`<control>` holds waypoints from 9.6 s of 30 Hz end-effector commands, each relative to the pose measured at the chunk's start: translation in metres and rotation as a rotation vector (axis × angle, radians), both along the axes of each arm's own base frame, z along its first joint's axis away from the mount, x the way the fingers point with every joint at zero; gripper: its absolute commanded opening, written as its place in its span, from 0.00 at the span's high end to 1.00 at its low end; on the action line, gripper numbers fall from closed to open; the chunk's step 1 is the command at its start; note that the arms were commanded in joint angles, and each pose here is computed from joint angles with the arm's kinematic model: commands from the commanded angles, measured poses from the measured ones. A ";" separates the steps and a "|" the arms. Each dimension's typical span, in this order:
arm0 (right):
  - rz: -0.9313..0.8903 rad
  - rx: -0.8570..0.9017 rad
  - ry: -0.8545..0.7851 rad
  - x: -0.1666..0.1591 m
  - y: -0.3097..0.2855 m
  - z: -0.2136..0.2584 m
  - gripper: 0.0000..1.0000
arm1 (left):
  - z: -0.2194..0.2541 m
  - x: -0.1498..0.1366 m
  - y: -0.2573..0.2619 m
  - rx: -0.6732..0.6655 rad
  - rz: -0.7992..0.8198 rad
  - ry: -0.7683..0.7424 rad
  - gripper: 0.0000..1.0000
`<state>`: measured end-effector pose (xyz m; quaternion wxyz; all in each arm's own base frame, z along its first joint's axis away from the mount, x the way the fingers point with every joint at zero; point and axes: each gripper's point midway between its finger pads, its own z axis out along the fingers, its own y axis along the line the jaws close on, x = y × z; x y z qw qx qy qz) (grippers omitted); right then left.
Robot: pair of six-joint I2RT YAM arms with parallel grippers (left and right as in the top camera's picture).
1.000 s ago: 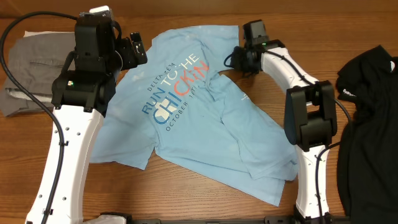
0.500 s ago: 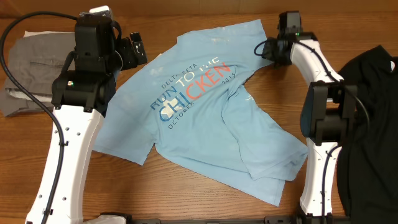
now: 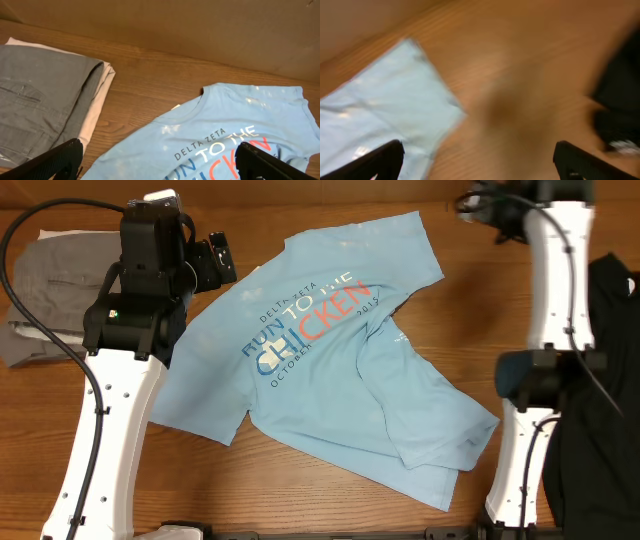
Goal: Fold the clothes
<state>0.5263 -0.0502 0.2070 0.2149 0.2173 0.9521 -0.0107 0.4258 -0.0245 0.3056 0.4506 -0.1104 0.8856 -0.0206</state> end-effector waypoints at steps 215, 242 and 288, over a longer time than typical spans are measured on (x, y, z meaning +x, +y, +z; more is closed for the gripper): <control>0.410 0.331 0.307 -0.336 0.109 -0.008 0.00 | 0.044 0.064 0.021 -0.168 0.049 -0.047 0.00; 0.558 0.024 0.474 -0.310 0.192 -0.131 0.51 | 0.044 0.064 0.021 -0.168 0.049 -0.047 0.00; 0.578 0.043 0.439 -0.321 0.188 -0.190 0.62 | 0.044 0.064 0.021 -0.168 0.049 -0.047 0.00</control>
